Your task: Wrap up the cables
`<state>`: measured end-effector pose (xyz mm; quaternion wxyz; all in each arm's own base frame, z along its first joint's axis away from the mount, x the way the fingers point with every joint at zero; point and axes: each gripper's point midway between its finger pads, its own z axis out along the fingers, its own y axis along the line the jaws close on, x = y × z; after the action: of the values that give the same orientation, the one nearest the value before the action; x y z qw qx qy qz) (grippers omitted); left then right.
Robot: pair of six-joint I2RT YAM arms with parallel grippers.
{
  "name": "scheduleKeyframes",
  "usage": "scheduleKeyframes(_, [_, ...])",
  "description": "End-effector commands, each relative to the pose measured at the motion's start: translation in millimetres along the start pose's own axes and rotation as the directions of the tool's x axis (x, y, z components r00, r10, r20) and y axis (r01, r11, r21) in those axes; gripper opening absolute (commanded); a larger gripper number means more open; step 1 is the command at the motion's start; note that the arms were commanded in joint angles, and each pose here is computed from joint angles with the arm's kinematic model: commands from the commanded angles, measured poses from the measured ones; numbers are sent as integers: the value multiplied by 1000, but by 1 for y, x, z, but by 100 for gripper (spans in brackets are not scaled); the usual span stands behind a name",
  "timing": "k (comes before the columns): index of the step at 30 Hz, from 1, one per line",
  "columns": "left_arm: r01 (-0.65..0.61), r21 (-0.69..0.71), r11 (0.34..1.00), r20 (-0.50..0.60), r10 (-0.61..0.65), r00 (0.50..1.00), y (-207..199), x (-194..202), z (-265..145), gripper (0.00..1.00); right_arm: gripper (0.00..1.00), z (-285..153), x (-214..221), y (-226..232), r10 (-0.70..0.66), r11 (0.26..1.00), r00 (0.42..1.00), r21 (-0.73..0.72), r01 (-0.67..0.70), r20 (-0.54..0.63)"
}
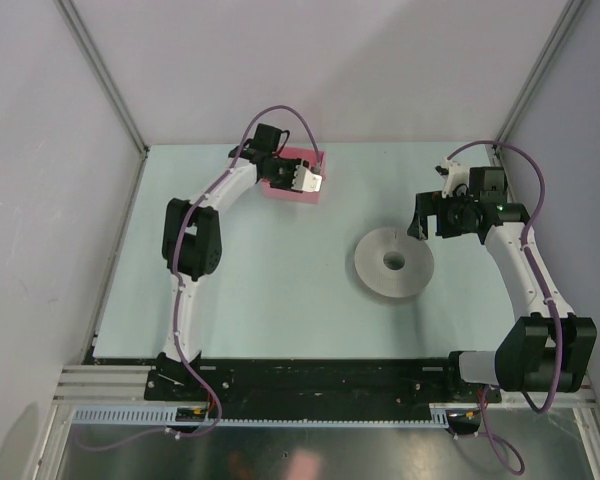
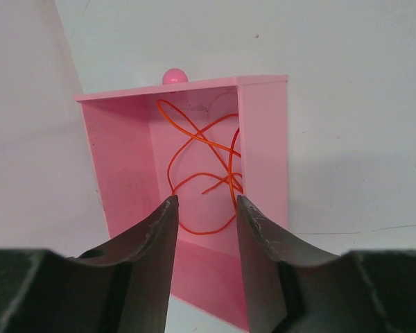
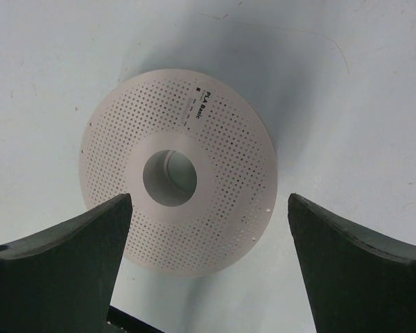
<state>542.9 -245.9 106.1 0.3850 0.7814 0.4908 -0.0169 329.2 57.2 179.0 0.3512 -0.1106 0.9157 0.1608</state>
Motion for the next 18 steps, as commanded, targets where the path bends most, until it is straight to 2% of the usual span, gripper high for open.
scheduleKeyframes(1, [-62, -54, 997, 49, 65, 997, 21, -18, -21, 43, 99, -7, -13, 1, -24, 1000, 999, -4, 24, 29])
scheduleKeyframes(8, [-70, -57, 996, 78, 74, 994, 20, -27, -28, 41, 99, -7, -13, 1, -23, 1000, 999, -6, 23, 29])
scheduleKeyframes(18, [-81, -33, 996, 62, 83, 995, 9, -22, -26, 44, 99, -7, -11, 2, -20, 1000, 1000, -13, 20, 21])
